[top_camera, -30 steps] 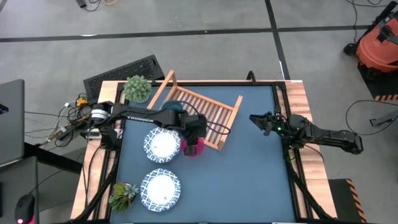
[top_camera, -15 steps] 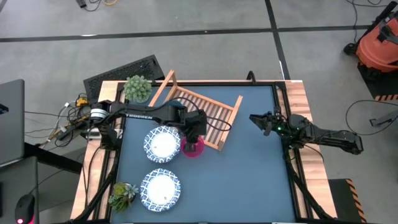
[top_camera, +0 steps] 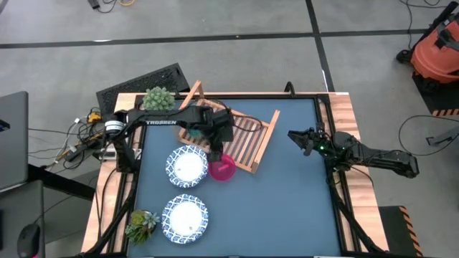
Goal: Place and stack bowls onto a shelf
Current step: Stack the small red bowl on top of the small blue bowl on the shelf
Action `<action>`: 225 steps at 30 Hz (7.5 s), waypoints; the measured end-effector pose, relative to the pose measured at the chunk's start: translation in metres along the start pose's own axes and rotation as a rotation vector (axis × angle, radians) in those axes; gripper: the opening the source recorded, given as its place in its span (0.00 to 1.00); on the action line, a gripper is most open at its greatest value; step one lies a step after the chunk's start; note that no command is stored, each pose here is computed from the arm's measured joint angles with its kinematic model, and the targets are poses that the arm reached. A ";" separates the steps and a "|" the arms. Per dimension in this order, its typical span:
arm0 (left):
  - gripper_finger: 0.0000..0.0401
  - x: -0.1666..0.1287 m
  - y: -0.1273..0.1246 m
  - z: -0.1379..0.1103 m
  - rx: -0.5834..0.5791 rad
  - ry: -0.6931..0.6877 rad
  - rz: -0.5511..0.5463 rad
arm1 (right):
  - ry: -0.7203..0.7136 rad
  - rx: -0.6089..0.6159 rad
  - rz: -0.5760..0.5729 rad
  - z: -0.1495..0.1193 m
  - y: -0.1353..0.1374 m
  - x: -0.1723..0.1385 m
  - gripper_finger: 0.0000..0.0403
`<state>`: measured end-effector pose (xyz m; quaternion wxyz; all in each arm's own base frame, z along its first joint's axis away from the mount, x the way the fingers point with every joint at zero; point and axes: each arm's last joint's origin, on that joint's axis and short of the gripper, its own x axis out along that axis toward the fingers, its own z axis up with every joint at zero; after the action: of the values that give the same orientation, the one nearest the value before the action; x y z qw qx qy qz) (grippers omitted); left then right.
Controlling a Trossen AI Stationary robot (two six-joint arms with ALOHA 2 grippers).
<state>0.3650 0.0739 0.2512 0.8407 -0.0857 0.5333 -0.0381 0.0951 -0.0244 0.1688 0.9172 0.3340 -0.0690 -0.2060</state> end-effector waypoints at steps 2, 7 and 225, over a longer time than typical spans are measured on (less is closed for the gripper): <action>0.43 -0.001 0.003 0.000 0.013 -0.005 0.003 | 0.000 0.000 0.000 0.000 0.000 0.000 0.42; 0.43 -0.012 0.000 0.000 0.058 -0.029 0.006 | 0.000 0.006 0.000 0.000 0.000 0.000 0.42; 0.00 0.023 -0.021 -0.014 -0.152 -0.138 0.017 | -0.003 0.053 -0.002 0.000 0.000 0.000 0.42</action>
<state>0.3624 0.0487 0.2288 0.8668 -0.1473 0.4761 0.0158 0.0950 -0.0248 0.1689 0.9077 0.3580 -0.0756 -0.2053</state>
